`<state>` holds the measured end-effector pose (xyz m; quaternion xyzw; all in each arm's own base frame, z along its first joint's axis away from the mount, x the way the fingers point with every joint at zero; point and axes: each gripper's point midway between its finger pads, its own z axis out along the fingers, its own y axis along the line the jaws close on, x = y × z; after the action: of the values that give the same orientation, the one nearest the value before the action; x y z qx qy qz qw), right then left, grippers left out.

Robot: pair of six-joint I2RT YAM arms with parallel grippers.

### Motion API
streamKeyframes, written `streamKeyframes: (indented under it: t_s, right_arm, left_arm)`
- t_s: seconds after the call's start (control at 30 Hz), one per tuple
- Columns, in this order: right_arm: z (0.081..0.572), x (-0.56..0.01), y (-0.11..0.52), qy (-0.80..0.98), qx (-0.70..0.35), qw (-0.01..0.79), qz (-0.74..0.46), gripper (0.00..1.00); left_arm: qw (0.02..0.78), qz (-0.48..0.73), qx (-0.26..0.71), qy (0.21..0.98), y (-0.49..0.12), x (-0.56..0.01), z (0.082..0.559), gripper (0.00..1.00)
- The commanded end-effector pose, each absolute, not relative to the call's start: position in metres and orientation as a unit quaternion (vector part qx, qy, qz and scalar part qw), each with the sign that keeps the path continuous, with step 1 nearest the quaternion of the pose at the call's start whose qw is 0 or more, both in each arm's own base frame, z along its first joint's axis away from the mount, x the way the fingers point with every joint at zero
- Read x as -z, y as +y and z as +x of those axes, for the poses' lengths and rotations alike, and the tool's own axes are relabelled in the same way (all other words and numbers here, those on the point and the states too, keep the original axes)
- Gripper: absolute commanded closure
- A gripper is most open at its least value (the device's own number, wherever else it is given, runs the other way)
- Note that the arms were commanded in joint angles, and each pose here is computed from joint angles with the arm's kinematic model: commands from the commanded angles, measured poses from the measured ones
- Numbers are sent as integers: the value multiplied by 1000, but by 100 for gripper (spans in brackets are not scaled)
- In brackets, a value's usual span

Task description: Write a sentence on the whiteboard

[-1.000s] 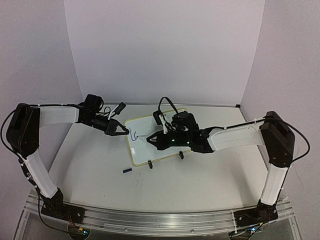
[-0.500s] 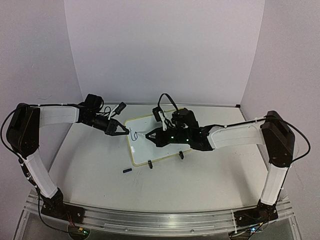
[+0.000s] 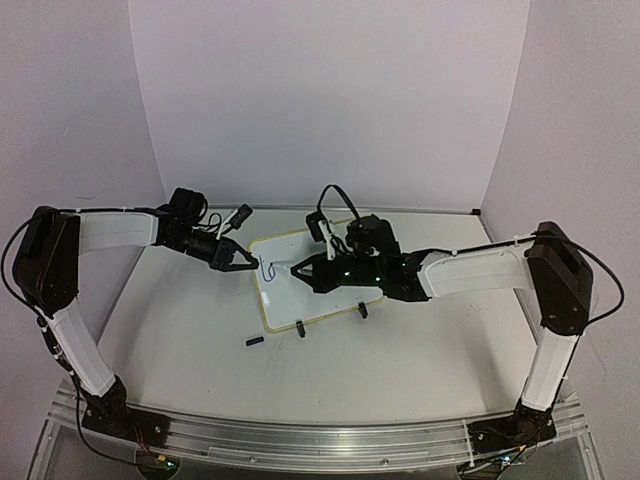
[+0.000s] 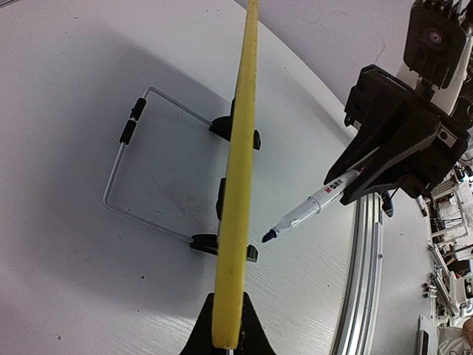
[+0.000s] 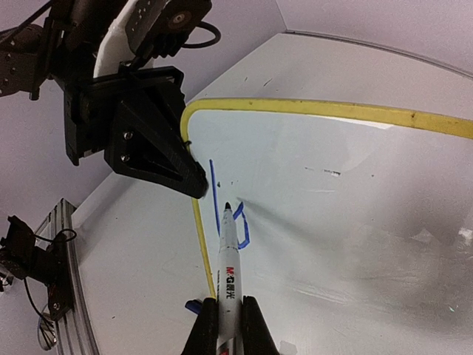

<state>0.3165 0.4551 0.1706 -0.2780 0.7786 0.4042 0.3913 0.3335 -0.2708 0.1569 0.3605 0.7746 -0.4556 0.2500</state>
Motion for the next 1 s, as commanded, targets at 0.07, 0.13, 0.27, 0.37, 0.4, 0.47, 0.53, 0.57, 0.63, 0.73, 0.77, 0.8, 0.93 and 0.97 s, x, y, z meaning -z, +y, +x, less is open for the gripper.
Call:
streamKeyframes:
  t_s: [0.07, 0.13, 0.27, 0.37, 0.4, 0.47, 0.53, 0.57, 0.63, 0.73, 0.77, 0.8, 0.93, 0.97]
  right_arm:
    - [320, -206, 443, 761, -403, 433, -264, 100]
    - [321, -202, 443, 764, -399, 432, -265, 100]
    - [323, -196, 446, 767, -398, 428, -267, 100]
    - [326, -194, 450, 768, -396, 427, -267, 100]
    - [327, -193, 450, 768, -395, 427, -267, 100]
    - [328, -192, 451, 768, -394, 428, -268, 100]
    - [330, -192, 452, 769, -390, 429, -268, 100]
    - [331, -192, 452, 769, -388, 430, -269, 100]
    - [332, -191, 453, 770, -387, 430, -268, 100]
    - [334, -187, 455, 773, -382, 428, -268, 100]
    - [335, -187, 455, 774, -382, 428, -269, 100]
    - [336, -186, 455, 775, -380, 429, -268, 100]
    - [337, -183, 454, 778, -375, 429, -264, 100]
    - [338, -181, 454, 780, -373, 428, -263, 100]
  left_arm:
    - [277, 385, 437, 764, -273, -171, 340, 100]
    - [277, 385, 437, 764, -273, -170, 340, 100]
    - [276, 385, 436, 765, -273, -169, 341, 100]
    - [276, 385, 436, 765, -273, -169, 341, 100]
    - [275, 385, 437, 765, -274, -169, 340, 100]
    - [276, 385, 436, 765, -273, -169, 340, 100]
    - [276, 385, 436, 765, -274, -169, 341, 100]
    - [276, 385, 436, 765, -274, -169, 341, 100]
    - [276, 385, 436, 765, -273, -169, 341, 100]
    - [275, 384, 436, 766, -273, -169, 340, 100]
    - [276, 385, 435, 766, -273, -169, 341, 100]
    - [276, 385, 435, 766, -273, -169, 340, 100]
    - [277, 386, 435, 765, -273, -170, 341, 100]
    - [276, 385, 435, 766, -273, -169, 341, 100]
